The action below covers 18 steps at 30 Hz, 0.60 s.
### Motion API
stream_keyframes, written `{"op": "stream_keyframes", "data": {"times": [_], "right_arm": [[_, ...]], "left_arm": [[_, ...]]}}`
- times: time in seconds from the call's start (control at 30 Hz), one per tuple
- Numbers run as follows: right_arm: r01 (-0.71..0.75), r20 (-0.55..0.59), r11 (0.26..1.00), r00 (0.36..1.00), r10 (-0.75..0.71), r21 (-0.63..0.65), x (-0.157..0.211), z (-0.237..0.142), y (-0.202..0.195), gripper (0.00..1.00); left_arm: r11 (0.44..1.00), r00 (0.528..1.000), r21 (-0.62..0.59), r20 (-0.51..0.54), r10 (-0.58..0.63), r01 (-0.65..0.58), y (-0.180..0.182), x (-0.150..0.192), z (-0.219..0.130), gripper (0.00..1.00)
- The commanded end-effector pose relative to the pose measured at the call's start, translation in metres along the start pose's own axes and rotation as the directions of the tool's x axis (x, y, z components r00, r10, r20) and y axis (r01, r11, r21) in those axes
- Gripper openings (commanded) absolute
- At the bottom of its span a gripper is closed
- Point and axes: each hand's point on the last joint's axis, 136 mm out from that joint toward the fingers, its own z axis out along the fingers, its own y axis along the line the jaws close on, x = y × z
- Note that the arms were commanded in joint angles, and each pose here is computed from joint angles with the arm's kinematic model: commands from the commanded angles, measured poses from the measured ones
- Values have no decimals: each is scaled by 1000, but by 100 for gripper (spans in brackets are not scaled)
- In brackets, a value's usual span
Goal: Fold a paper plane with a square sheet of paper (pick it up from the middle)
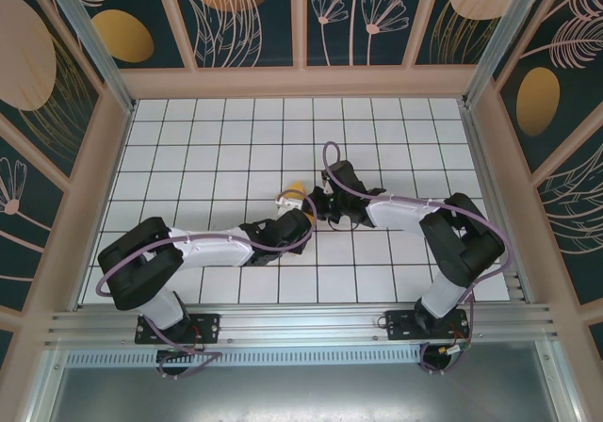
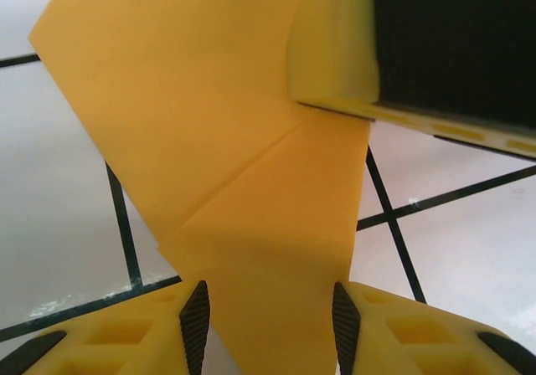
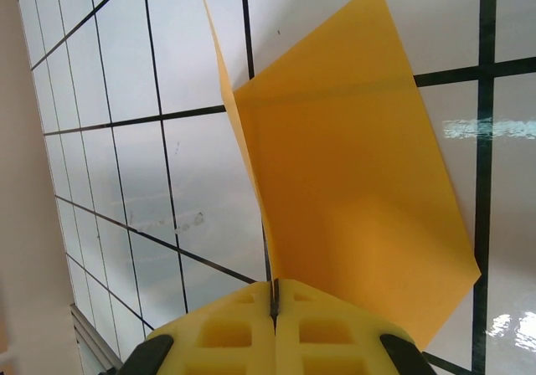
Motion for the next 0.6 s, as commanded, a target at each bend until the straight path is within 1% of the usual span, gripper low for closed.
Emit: {"op": "stream_keyframes", "data": {"times": [0.0,0.2,0.27,0.37,0.57], "right_arm": [[2,18,1000,1000,-1,-30,-8,-3,14,4],[2,22,999,1000,-2,-36,-9,-4,16,5],[2,22,999,1000,-2,-36,-9,-4,16,5],[4,22,999,1000,-3,-35,-9,-4,16,4],[6,18,1000,1000,-6,-29,-8,-3,13,5]], "left_arm": [[998,999,-45,22,44,-43,0,-6,-8,47],[994,998,-88,3,68,-67,1,0,-4,47],[991,997,-110,4,74,-73,2,1,-4,45],[989,997,-127,8,73,-71,3,0,-3,40],[990,996,-114,6,87,-85,0,0,-2,26]]}}
